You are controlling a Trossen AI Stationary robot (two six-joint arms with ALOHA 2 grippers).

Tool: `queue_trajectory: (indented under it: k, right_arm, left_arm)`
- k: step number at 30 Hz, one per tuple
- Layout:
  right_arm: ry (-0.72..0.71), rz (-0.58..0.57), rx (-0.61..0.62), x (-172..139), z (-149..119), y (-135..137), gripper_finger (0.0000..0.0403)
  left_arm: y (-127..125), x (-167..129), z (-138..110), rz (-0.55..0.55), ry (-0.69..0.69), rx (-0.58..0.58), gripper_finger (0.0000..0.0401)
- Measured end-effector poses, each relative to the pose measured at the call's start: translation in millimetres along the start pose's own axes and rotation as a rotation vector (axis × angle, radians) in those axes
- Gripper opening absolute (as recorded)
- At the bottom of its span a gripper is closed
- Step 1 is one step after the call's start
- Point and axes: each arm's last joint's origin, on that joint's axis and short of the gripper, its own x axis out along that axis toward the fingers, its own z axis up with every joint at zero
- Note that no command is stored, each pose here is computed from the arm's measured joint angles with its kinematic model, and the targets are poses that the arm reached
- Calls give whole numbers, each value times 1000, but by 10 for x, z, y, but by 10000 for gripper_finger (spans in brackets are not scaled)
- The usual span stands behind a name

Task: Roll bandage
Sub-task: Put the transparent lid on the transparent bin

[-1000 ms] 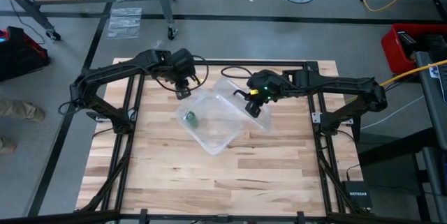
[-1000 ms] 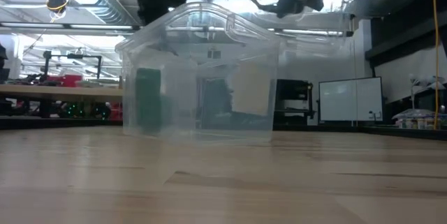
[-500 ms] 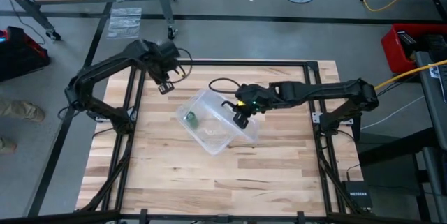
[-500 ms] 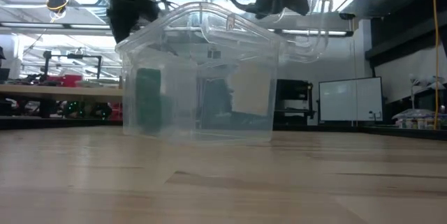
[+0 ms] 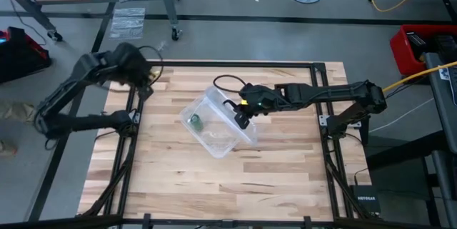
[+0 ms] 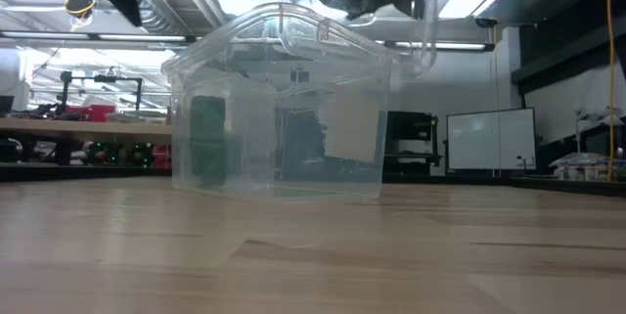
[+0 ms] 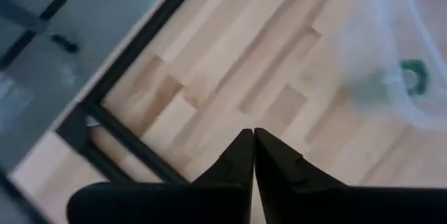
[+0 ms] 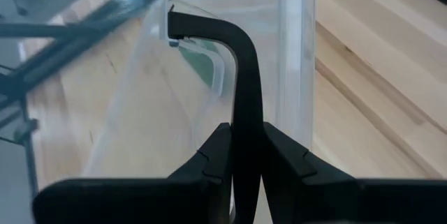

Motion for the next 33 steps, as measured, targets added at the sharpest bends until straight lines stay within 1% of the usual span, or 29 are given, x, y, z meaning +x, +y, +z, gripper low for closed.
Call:
queue_trajectory:
  k: [3, 6, 8, 11, 15, 18, 21, 23, 29, 33]
  right_arm:
    - [-28, 18, 6, -1, 27, 18, 58]
    - [-44, 30, 10, -3, 44, 29, 58]
    - [-51, 35, 11, -3, 50, 33, 58]
    - [-68, 48, 35, -5, 68, 45, 58]
    - [-75, 52, 38, -7, 76, 47, 58]
    - [-72, 50, 38, 9, 72, 48, 58]
    - [-64, 42, 36, 63, 61, 51, 58]
    - [-53, 35, 34, 104, 49, 50, 58]
    - [-23, 15, 25, 265, 7, 54, 58]
    - [-12, 1, 21, 320, -12, 50, 58]
  left_arm:
    - [-29, 11, -250, -44, -45, -19, 2]
    - [-67, 114, -490, -94, -77, -61, 5]
    - [-99, 210, -627, -146, -110, -91, 6]
    - [-152, 388, -780, -251, -156, -146, 3]
    - [-236, 670, -849, -439, -220, -246, 2]
    - [-313, 895, -866, -546, -213, -290, 2]
    - [-396, 1095, -899, -588, -164, -310, 1]
    - [-455, 1181, -928, -611, -131, -304, 1]
    - [-645, 1280, -975, -708, -96, -293, 1]
    - [-803, 1344, -1010, -742, -104, -302, 1]
